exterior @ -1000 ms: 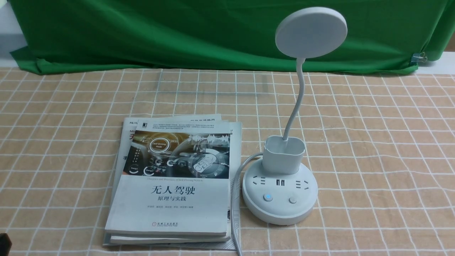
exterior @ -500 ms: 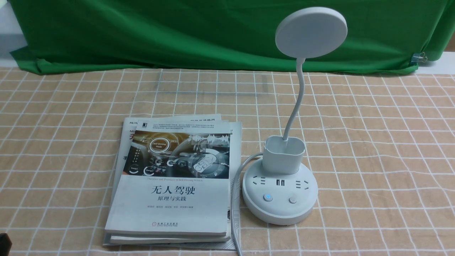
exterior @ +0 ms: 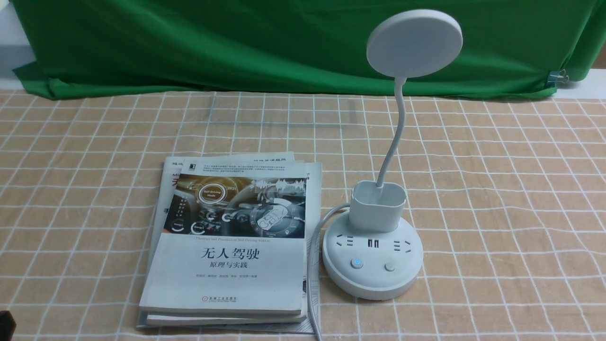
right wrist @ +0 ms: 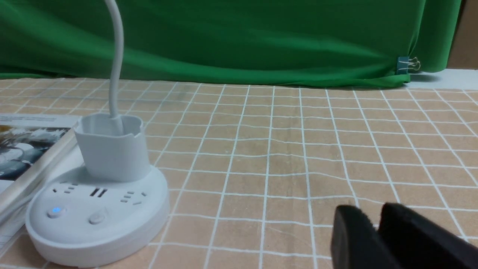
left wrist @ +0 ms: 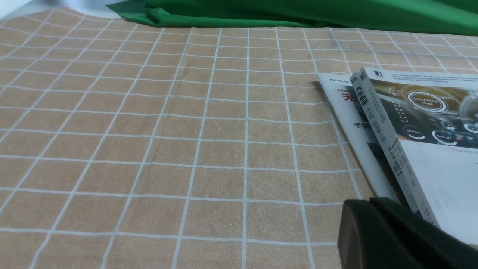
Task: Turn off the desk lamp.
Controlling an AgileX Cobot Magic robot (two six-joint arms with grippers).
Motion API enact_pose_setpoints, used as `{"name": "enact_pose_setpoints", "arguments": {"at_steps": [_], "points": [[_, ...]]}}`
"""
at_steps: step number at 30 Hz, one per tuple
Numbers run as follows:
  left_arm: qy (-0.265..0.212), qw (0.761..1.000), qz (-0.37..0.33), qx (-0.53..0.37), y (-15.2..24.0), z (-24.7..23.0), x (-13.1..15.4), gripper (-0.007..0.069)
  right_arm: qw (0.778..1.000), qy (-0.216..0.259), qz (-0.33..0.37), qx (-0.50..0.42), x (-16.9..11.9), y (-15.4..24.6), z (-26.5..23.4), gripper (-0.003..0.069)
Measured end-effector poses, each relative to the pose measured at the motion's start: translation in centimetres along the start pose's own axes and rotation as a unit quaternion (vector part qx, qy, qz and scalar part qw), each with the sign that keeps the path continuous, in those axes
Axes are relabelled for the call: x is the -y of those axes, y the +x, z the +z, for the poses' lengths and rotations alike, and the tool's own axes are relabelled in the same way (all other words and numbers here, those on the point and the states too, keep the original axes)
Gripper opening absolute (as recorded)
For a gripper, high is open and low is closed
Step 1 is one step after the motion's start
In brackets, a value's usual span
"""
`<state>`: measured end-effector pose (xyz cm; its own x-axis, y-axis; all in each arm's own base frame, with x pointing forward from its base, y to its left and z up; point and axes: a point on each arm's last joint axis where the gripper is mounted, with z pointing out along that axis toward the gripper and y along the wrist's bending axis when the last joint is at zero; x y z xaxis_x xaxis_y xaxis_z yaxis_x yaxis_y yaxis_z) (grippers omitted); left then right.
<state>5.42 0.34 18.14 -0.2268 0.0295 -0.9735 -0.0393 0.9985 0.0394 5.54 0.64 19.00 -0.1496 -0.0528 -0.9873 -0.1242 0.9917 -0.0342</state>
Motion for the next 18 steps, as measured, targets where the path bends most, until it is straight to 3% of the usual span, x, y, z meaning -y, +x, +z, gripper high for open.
{"name": "enact_pose_setpoints", "arguments": {"at_steps": [18], "points": [[0.000, 1.000, 0.000, 0.000, 0.00, 0.00, 0.00, 0.0004, 1.000, 0.000, 0.000, 0.000, 0.00, 0.00, 0.00, 0.0160]]}}
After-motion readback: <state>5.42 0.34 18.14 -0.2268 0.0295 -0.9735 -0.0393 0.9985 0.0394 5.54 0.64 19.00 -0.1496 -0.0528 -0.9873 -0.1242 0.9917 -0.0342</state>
